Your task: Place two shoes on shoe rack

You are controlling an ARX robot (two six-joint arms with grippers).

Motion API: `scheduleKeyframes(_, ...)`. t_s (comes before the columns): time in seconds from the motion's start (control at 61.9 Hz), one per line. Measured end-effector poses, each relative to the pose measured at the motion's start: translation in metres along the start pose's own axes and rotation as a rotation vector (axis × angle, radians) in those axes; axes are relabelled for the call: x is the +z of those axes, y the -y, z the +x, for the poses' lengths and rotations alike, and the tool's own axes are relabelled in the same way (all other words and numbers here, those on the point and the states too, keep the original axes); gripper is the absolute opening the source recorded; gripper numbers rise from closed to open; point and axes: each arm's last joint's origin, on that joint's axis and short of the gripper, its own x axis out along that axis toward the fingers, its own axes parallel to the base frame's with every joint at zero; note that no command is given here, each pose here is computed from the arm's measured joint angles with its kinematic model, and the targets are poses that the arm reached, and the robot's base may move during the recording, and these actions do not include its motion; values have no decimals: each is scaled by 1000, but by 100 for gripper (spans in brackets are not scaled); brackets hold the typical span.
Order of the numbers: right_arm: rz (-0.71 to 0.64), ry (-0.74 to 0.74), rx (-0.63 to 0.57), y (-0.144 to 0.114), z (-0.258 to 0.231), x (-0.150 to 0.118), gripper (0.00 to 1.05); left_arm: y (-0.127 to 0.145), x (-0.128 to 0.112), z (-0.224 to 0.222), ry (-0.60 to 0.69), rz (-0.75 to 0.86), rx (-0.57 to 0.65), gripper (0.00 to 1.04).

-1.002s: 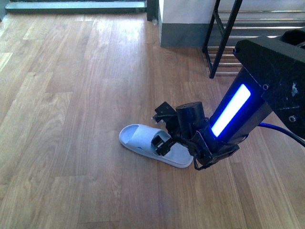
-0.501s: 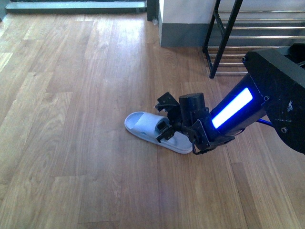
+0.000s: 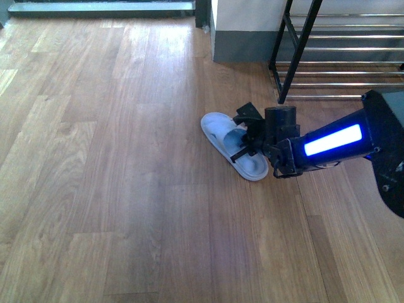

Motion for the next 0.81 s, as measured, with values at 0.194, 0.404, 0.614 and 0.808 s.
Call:
scheduleKeyframes(0.194,-22,-33,-112,27,-46,11,2,0,0,0,0,0,0,2)
scheduleKeyframes(0.404,-122,-20,-48,0,-190,93,2,0,0,0,0,0,-2,2)
scheduleKeyframes(0.614,-123,-40,-31,30,-293,113,2,0,0,0,0,0,0,2)
scheduleKeyframes(0.808,-154,-6,-86,54,-363,120,2,0,0,0,0,0,-1,2)
